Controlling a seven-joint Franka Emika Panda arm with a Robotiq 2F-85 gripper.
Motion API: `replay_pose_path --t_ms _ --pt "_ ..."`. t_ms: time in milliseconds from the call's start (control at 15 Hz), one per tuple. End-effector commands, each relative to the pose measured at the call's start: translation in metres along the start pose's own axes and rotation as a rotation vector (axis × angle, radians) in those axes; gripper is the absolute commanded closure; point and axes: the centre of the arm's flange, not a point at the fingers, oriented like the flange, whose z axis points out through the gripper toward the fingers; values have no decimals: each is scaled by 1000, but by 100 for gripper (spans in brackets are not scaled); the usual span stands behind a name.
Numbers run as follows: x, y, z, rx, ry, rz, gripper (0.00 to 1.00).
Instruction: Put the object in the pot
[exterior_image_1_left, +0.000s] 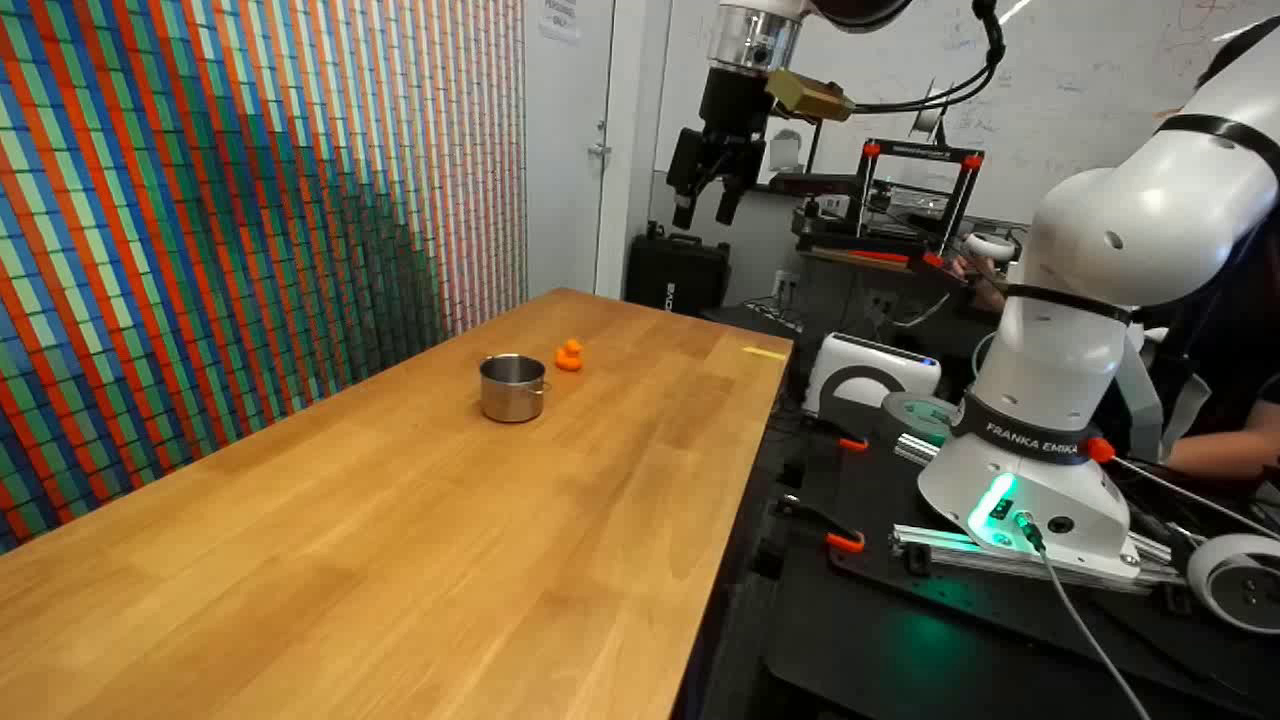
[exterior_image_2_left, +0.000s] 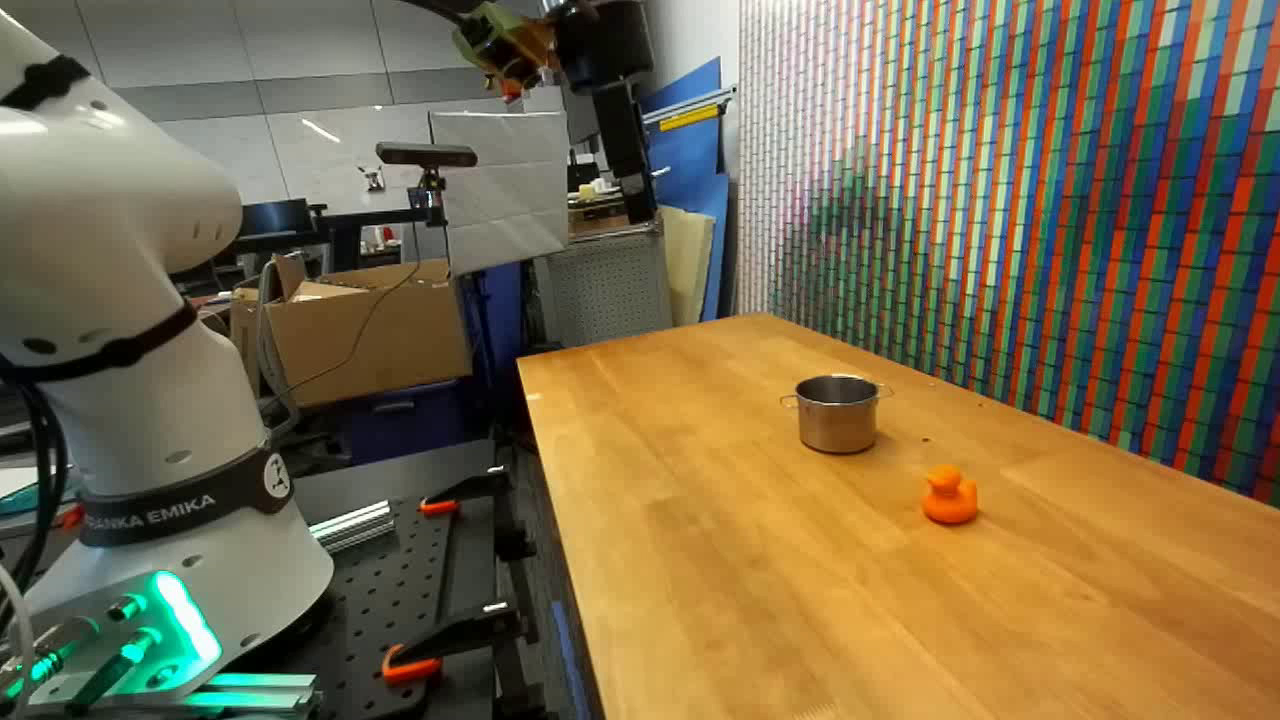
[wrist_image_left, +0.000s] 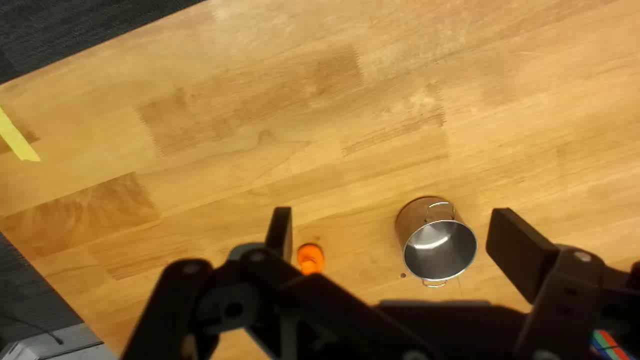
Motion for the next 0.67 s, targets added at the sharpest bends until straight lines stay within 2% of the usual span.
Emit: replay_pose_path --t_ms 0,267,600 --pt "0 0 -1 1 2 0 0" --pt "3 0 2 8 -14 -37 0" --pt "74 24 31 92 -88 -181 0"
